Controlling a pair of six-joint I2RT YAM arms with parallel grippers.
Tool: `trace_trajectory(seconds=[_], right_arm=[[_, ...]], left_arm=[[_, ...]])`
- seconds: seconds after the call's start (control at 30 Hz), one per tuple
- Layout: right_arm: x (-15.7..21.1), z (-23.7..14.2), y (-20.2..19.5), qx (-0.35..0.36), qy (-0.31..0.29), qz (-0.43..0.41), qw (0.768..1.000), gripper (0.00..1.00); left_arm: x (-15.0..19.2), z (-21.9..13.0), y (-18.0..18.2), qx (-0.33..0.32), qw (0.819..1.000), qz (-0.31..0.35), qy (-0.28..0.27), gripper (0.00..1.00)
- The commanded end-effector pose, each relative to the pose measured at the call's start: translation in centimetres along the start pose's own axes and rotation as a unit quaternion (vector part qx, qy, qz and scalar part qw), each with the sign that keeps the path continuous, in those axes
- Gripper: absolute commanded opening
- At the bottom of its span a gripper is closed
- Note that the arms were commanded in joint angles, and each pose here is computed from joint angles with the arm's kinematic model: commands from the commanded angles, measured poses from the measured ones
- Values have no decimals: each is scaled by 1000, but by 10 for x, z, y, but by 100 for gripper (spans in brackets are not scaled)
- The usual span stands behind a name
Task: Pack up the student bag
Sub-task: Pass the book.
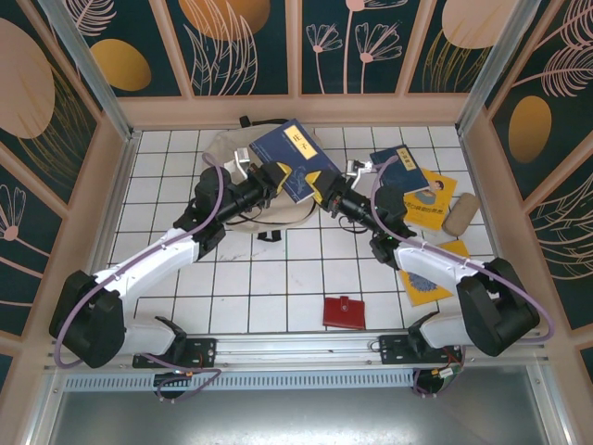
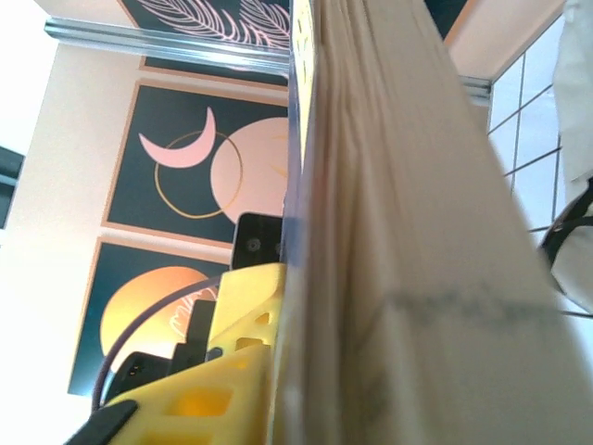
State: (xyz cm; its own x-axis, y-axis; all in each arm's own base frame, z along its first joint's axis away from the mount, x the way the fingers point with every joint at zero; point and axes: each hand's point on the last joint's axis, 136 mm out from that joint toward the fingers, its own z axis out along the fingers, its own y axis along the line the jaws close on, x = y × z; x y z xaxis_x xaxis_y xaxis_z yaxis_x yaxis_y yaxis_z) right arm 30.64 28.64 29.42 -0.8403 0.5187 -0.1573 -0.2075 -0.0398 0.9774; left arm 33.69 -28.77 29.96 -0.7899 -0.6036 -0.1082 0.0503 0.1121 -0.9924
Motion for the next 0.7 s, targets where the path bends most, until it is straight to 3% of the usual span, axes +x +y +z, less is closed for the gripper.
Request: trace_trajectory(seconds=[0.0, 0.07, 0.13, 0.17, 0.23, 0.33, 0.43, 0.53, 0.67], right_arm=[[-6, 7, 5, 4, -13, -28, 1000, 14], [-9, 6, -2, 24, -22, -46, 998, 6], [-15, 4, -13, 58, -36, -70, 995, 1], [-17, 3, -17, 74, -40, -82, 993, 0], [-25, -2, -33, 120, -58, -105, 986, 0], [-36, -13, -53, 181, -81, -130, 971, 0], [-42, -24, -67, 226, -87, -145, 959, 0], [-40, -35, -79, 262, -81, -161, 948, 0], [-49, -59, -88, 290, -99, -166, 937, 0]], left_arm=[[-3, -6, -12, 21, 1000, 14, -7, 1], [-5, -4, -2, -10, 999, 40, -4, 14], [-12, -4, 19, -70, 994, 82, -10, 49], [-15, -5, 29, -100, 989, 104, -14, 60], [-30, -11, 54, -182, 970, 154, -37, 72], [-48, -26, 85, -275, 933, 224, -56, 81], [-54, -35, 102, -324, 896, 300, -41, 92], [-55, -36, 120, -370, 862, 345, -2, 93], [-49, -19, 141, -389, 839, 375, 66, 92]])
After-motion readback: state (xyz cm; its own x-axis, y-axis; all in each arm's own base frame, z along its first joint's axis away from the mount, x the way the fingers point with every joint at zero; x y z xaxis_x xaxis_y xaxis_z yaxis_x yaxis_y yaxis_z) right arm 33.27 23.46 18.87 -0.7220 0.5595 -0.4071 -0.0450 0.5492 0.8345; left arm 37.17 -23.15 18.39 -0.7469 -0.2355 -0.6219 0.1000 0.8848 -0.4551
